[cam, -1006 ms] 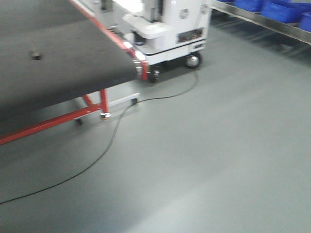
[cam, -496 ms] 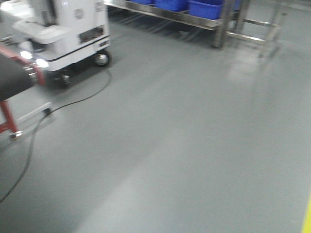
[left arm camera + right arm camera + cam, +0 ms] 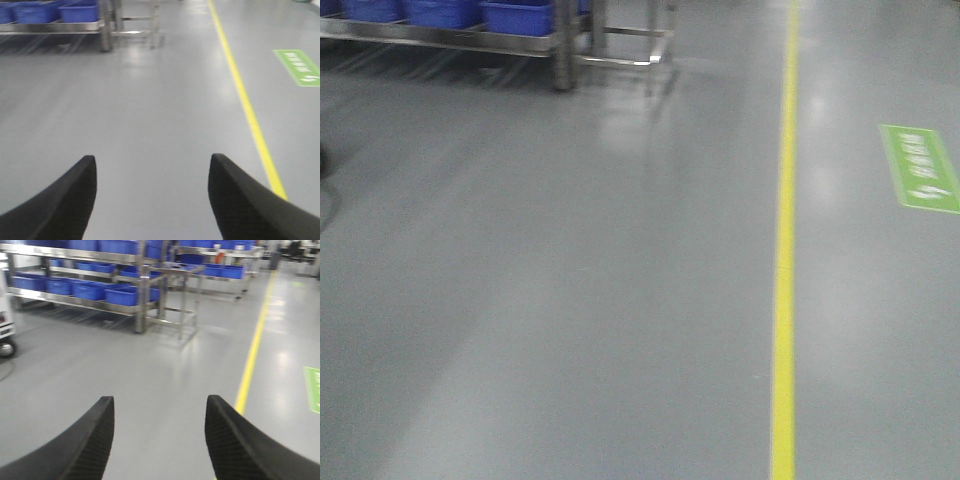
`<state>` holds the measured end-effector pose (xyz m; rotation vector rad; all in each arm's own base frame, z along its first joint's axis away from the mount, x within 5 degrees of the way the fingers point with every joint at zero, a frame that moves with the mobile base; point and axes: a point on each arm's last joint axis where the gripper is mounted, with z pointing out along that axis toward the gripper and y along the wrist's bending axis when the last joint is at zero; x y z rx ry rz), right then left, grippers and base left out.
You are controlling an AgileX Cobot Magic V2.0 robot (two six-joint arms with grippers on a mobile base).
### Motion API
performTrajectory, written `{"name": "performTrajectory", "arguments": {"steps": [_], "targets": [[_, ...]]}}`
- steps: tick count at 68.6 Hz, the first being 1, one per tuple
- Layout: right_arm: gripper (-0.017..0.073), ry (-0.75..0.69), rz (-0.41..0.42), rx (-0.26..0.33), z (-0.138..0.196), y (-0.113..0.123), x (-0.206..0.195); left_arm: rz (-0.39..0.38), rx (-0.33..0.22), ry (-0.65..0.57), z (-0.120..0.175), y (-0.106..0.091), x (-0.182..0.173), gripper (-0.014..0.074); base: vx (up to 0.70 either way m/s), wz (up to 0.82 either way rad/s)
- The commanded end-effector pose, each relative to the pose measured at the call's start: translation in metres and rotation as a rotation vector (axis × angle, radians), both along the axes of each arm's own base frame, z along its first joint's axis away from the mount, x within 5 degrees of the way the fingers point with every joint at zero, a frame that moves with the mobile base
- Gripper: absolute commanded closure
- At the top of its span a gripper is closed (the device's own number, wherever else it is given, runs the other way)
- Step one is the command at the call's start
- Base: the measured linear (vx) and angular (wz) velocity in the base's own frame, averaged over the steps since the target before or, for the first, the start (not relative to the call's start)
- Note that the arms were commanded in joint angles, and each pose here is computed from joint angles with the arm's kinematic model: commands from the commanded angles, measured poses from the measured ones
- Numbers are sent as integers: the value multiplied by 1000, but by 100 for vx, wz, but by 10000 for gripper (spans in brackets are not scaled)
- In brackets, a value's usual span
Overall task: Move and align brake pads A on conveyor
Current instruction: 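Drive along the yellow-lined aisle toward the blue bin racks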
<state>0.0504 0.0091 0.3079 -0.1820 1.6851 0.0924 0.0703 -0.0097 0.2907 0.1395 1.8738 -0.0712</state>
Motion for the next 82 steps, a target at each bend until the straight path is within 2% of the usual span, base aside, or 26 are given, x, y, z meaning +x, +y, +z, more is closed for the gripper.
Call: {"name": "performTrajectory", "arguments": {"steps": [1,23,48,65,82], "targets": [[159,-87,-7,8,15,0,1,3,-17,-89,14,0,2,143,2,-85],[159,-87,-7,8,15,0,1,3,-17,-89,14,0,2,143,7,-78],[159,-87,-7,8,15,0,1,3,-17,-89,14,0,2,143,20,-50],[159,-87,-7,8,15,0,1,3,-17,-89,14,0,2,143,34,-18],[159,-87,-7,8,15,0,1,3,-17,-89,14,0,2,143,47,21]]}}
